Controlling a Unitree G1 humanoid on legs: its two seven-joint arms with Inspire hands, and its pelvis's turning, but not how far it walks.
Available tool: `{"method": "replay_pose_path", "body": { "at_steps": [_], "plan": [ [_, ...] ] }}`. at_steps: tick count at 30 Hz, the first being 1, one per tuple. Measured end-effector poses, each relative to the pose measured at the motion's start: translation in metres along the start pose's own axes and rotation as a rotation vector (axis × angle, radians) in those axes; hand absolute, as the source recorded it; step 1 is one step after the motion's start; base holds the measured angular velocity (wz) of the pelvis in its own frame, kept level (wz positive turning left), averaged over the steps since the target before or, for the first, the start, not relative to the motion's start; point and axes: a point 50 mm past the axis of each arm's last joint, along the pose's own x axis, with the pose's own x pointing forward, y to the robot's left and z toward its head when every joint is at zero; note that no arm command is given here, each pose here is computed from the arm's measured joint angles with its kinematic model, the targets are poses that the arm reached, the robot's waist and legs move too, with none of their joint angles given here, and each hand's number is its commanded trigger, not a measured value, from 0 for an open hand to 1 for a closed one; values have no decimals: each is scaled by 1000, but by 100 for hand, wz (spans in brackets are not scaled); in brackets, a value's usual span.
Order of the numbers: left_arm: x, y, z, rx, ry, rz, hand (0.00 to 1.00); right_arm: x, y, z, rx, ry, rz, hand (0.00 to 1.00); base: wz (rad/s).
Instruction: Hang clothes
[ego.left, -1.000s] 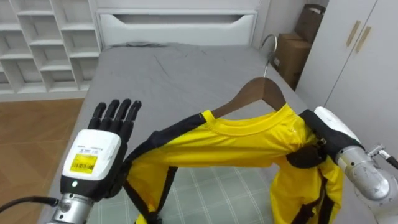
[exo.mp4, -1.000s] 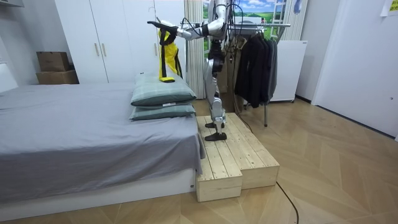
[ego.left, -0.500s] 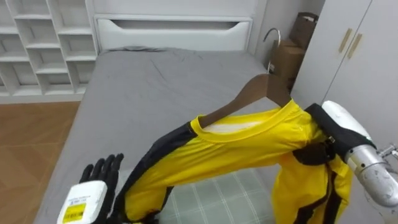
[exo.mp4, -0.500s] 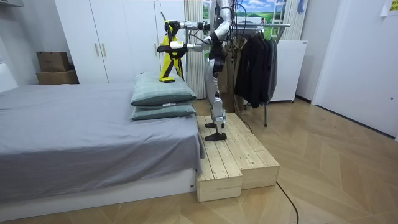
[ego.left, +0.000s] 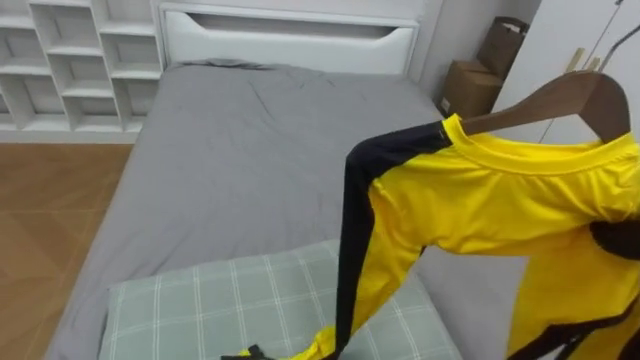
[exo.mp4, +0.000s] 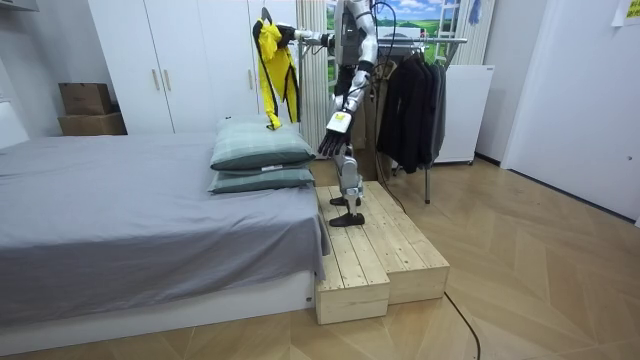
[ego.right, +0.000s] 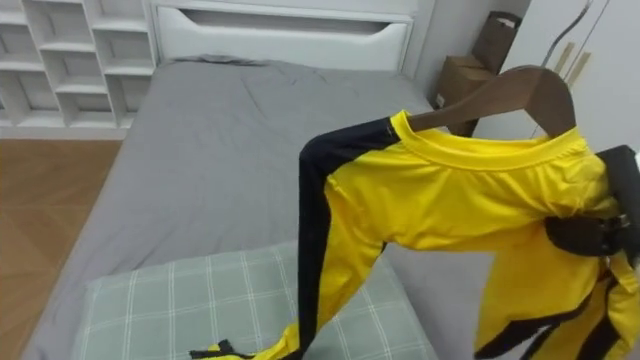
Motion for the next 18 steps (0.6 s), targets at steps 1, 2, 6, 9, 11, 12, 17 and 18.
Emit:
{"method": "replay_pose_path", "body": {
  "at_steps": [1,2,6,9,11,12,17,18],
  "plan": [
    [0,-2,-1,-3,9,-22,0,0,0,0,1,0,-9,100,0],
    [-1,-4,-2,-16,18,-39,0,0,-1,0,4,0,-20,100,0],
    [-1,-10,1,-24,29,-88,0,0,-3,0,13,0,-57,100,0],
    [-1,-11,2,-24,36,-115,0,0,-4,0,15,2,-71,100,0],
    [0,-11,4,-25,36,-133,0,0,-4,0,15,5,-78,100,-5],
    [1,-10,5,-27,36,-137,0,0,-4,0,15,8,-81,100,-4],
    [1,-13,4,-74,65,-169,0,0,-8,5,15,-6,-101,100,0],
    [1,-13,5,-75,68,-170,0,0,-8,6,15,-9,-104,100,0]
  ]
}}
